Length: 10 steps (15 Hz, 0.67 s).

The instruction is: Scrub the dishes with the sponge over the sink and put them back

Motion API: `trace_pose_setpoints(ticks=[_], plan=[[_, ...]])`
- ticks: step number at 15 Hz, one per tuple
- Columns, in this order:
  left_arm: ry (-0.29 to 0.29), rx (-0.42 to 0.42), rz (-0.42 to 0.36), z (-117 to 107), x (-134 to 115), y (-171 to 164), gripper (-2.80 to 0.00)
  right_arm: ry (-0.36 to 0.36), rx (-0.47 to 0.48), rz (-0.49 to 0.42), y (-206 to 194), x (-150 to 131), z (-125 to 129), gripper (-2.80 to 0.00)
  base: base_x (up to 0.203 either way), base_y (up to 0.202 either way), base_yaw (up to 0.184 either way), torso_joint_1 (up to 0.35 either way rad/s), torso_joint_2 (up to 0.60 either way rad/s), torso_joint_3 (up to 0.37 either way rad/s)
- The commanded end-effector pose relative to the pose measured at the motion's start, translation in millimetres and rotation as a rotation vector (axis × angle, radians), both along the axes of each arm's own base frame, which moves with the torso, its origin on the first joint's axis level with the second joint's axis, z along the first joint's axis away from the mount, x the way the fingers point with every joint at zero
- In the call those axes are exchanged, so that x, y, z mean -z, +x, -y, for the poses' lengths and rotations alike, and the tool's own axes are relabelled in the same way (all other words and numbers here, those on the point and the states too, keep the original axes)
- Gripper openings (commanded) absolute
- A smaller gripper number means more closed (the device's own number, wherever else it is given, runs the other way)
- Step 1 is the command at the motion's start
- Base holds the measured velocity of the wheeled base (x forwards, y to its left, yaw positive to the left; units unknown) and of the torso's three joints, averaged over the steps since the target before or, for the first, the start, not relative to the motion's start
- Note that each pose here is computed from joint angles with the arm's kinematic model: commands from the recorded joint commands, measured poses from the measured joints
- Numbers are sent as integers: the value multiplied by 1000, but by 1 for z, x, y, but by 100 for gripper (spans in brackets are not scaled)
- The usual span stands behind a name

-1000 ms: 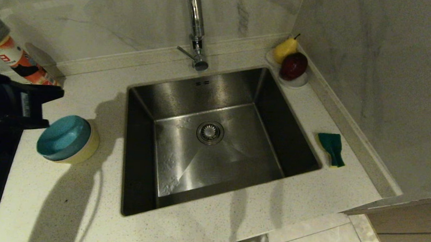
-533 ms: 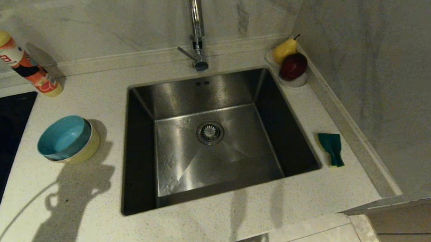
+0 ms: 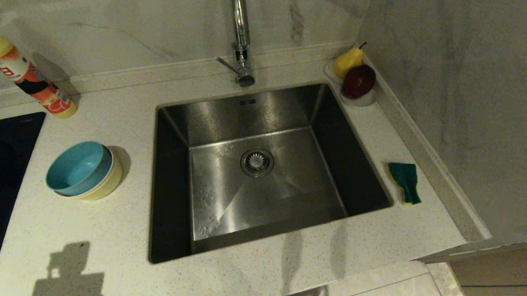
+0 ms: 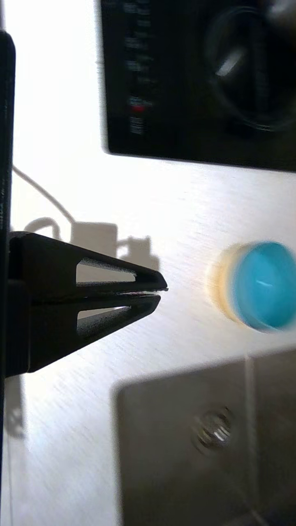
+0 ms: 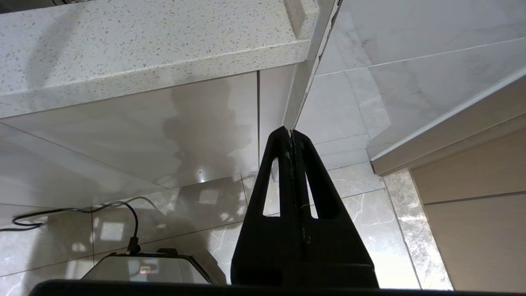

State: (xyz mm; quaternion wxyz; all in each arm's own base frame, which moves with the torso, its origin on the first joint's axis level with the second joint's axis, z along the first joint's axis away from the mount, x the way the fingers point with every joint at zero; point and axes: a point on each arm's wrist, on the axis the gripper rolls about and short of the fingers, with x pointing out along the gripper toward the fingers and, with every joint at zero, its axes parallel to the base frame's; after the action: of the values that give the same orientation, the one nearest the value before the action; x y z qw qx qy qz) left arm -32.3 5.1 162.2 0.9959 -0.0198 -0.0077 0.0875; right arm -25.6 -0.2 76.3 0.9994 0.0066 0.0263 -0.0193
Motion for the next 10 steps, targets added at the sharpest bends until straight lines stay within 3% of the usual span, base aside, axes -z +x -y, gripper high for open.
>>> trace_pose_setpoints(ticks=[1,3,5,8,10], plan=[[7,-15,-9,0,33,-4,-280,0,0,-1,0,0,0,-280,0,0,0,0,0,0],[17,15,-3,1,55,-5,-280,0,0,-1,0,0,0,-280,0,0,0,0,0,0],[32,72,-45,2,76,3,-280,-4,6,-1,0,0,0,-280,0,0,0,0,0,0],[59,216,-57,6,88,8,-280,-7,3,-1,0,0,0,-280,0,0,0,0,0,0],[44,199,-52,5,88,8,-280,-7,3,0,0,0,0,-280,0,0,0,0,0,0]])
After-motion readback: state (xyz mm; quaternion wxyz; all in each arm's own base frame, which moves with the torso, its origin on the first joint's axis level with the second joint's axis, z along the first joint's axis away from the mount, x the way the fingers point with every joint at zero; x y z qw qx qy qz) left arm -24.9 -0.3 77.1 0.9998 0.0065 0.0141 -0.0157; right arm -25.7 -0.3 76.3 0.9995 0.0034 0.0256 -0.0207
